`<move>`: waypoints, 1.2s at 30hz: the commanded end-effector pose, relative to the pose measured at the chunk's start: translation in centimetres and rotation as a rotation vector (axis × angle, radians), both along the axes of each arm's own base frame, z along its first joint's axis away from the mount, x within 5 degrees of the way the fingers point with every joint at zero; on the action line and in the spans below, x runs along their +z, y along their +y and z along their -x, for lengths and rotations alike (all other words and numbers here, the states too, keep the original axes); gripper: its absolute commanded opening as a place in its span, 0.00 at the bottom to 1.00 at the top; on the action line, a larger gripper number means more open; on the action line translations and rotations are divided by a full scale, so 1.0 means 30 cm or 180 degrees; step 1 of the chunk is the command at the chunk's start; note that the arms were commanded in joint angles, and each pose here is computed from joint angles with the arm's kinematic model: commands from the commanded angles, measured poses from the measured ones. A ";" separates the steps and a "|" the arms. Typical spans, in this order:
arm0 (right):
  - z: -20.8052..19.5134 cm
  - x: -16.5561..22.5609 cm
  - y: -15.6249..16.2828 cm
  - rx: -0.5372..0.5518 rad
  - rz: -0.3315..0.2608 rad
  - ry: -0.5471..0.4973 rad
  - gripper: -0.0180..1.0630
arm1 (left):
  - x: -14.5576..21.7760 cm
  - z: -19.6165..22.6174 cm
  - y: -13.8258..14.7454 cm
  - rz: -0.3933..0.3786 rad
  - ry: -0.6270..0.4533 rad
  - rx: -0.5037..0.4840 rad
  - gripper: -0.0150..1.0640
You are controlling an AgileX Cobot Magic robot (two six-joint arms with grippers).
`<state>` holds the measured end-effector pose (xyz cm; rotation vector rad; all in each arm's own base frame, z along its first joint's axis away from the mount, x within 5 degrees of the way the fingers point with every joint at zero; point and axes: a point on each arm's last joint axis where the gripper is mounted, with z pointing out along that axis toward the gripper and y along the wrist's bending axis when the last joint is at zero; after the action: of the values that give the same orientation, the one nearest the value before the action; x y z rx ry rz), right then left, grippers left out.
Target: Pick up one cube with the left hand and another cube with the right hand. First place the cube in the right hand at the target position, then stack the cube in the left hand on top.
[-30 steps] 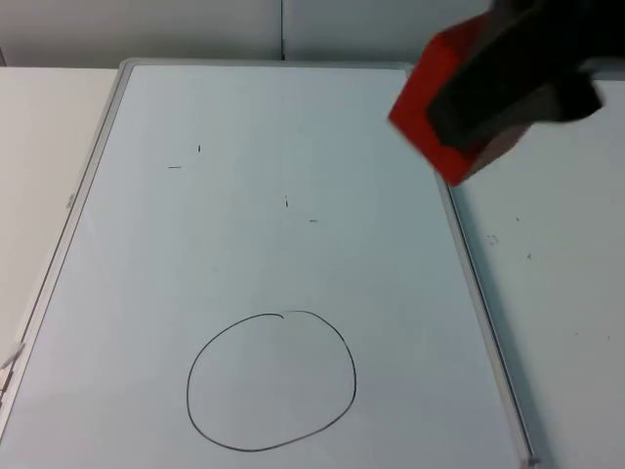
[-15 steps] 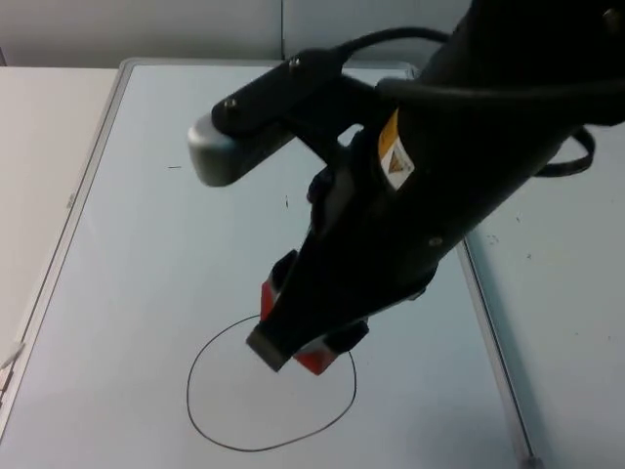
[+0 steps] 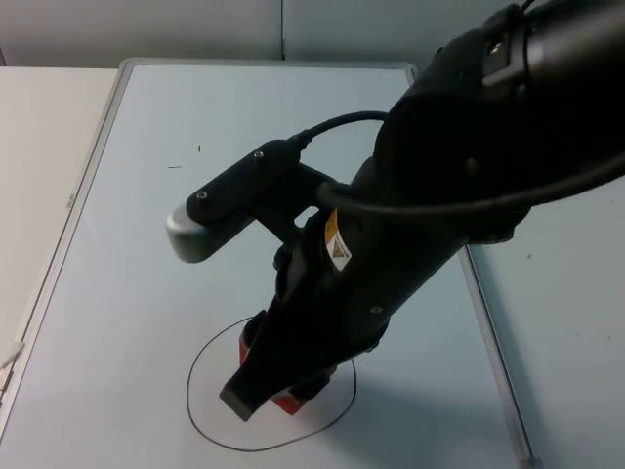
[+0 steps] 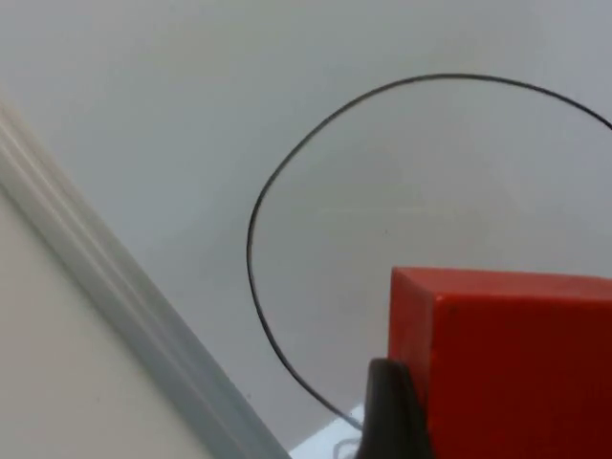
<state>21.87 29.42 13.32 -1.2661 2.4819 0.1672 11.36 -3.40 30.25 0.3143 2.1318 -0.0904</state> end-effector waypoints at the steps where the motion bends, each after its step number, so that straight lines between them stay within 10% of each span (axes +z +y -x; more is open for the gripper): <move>1: -0.004 -0.010 0.015 0.0019 -0.0063 -0.0041 0.01 | 0.005 0.002 -0.005 0.0080 -0.0063 -0.0024 0.13; 22: -0.009 -0.118 0.023 0.0043 0.0067 0.0050 0.04 | 0.006 0.002 -0.006 0.0091 -0.0073 -0.0028 0.13; 36: -0.010 -0.056 0.025 -0.0044 -0.0084 -0.0013 0.90 | 0.007 0.002 -0.006 0.0099 -0.0076 -0.0030 0.13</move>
<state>22.26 30.10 11.10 -1.2474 2.4879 0.1797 11.41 -3.47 30.34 0.3130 2.1200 -0.0995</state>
